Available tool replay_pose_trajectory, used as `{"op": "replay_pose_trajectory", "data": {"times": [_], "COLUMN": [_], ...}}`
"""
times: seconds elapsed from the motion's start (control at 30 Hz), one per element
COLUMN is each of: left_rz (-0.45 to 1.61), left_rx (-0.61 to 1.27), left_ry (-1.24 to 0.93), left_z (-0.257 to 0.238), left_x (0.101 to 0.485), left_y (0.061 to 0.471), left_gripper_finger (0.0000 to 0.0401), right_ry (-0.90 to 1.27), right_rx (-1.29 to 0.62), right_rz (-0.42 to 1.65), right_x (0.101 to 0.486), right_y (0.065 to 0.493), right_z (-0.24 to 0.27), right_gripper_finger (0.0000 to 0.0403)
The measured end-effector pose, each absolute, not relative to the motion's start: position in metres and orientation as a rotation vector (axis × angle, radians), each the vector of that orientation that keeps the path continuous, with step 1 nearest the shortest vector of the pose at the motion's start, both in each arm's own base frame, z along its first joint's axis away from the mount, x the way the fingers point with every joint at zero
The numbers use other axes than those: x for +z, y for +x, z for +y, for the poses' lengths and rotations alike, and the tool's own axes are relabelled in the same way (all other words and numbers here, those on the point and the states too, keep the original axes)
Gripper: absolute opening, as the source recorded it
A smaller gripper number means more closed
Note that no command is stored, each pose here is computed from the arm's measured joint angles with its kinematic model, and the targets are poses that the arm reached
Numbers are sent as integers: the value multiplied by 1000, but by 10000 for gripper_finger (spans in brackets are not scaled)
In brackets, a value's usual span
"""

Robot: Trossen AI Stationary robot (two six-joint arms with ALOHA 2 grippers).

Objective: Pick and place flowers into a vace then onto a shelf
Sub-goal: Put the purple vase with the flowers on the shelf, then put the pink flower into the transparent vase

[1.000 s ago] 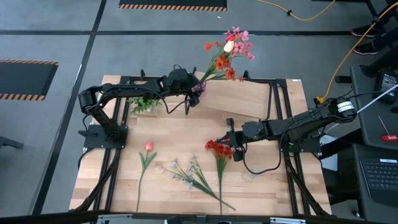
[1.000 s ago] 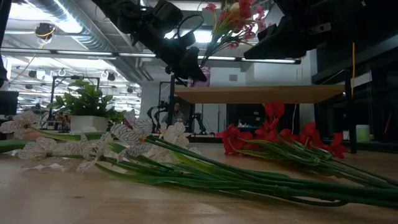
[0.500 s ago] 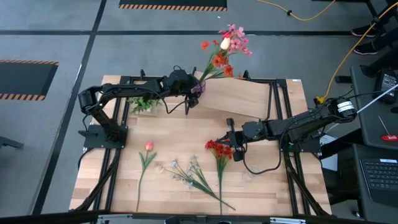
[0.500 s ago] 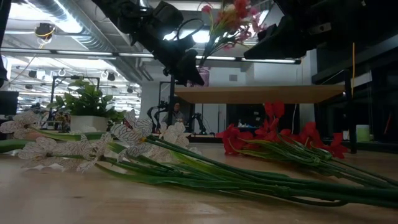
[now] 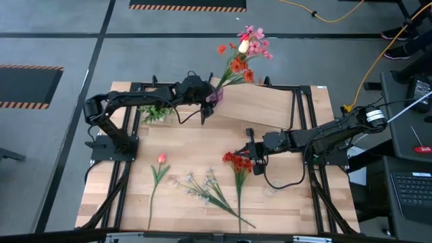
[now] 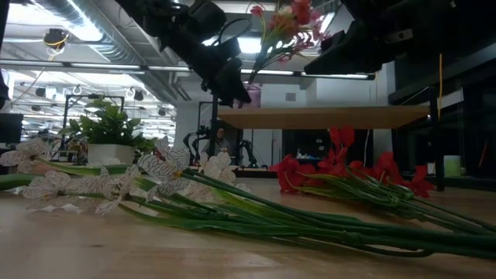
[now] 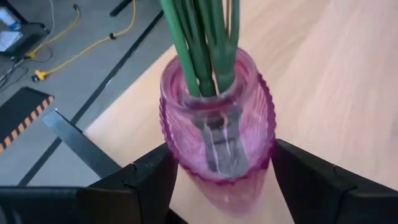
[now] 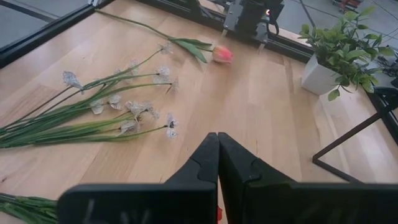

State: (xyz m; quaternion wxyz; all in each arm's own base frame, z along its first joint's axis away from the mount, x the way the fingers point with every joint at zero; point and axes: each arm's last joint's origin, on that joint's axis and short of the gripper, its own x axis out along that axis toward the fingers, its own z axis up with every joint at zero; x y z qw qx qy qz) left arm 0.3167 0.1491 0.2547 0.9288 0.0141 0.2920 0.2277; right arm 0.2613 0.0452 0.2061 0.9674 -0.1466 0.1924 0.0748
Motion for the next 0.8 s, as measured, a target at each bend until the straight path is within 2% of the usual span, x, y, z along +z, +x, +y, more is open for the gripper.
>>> {"op": "replay_pose_trajectory", "data": {"times": [0.5,0.8], "left_rz": [654,696], "left_rx": [461,474], "left_ry": [35,39], "left_z": [145,136], "left_x": [258,278], "left_y": [308,286], "left_gripper_finger": [247,247], "right_ry": [-296,-296], "right_rx": [151,151], "right_rz": [391,391], "right_x": [206,206], "right_y": [261,261], "right_z": [45,45], "right_gripper_finger": [5,5]}}
